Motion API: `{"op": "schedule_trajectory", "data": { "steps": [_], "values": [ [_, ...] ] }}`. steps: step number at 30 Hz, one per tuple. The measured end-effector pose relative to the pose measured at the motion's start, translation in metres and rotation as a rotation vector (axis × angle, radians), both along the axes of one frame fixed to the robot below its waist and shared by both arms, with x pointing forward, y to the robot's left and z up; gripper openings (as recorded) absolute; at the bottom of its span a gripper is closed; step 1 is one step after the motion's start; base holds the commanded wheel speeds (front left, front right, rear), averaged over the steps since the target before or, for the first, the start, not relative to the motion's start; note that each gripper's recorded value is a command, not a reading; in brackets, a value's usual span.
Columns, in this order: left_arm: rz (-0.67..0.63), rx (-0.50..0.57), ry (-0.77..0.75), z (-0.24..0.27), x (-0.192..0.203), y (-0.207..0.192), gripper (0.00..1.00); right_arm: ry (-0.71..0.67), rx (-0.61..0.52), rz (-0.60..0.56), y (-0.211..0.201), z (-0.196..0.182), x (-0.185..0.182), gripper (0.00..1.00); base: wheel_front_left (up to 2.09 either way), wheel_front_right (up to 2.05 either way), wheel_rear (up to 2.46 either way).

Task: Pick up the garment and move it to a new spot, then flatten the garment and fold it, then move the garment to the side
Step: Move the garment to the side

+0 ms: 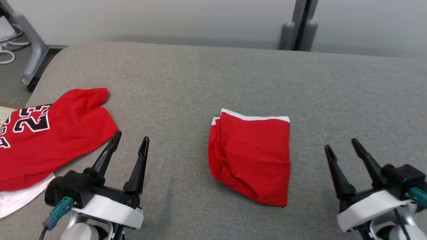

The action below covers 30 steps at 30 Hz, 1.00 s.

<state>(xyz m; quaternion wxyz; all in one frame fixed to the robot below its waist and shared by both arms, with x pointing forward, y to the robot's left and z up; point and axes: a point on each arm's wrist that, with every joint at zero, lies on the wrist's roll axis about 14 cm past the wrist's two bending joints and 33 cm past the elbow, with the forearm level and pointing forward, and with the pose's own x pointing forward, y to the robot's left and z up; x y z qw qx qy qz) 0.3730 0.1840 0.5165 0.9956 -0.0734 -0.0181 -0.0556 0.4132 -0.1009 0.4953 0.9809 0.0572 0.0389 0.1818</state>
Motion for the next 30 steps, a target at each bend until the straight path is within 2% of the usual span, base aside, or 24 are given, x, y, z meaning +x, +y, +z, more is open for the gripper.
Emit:
{"op": "schedule_trajectory", "data": {
  "steps": [8,12,17,18,19,20,30],
  "values": [
    [0.052,-0.015,0.058,-0.026,0.008,0.013,1.0,0.238,0.039,0.189,0.067,-0.073,0.0,1.0,0.0,0.0,0.0],
    [0.063,-0.014,0.074,-0.034,0.011,0.016,1.0,0.349,0.048,0.243,0.086,-0.1,-0.008,1.0,0.0,0.0,0.0],
    [0.069,-0.016,0.09,-0.04,0.012,0.018,1.0,0.42,0.056,0.271,0.094,-0.114,-0.011,1.0,0.0,0.0,0.0],
    [0.068,-0.017,0.087,-0.039,0.013,0.018,1.0,0.437,0.055,0.279,0.096,-0.117,-0.012,0.74,0.0,0.0,0.0],
    [0.065,-0.021,0.085,-0.039,0.014,0.016,1.0,0.444,0.055,0.285,0.097,-0.117,-0.011,0.41,0.0,0.0,0.0],
    [0.064,-0.025,0.084,-0.039,0.015,0.015,1.0,0.449,0.057,0.29,0.098,-0.117,-0.011,0.0,0.0,0.0,0.0],
    [0.051,-0.024,0.071,-0.037,0.019,0.01,1.0,0.465,-0.007,0.318,0.088,-0.116,-0.011,0.0,0.0,0.0,0.0]
  ]
}}
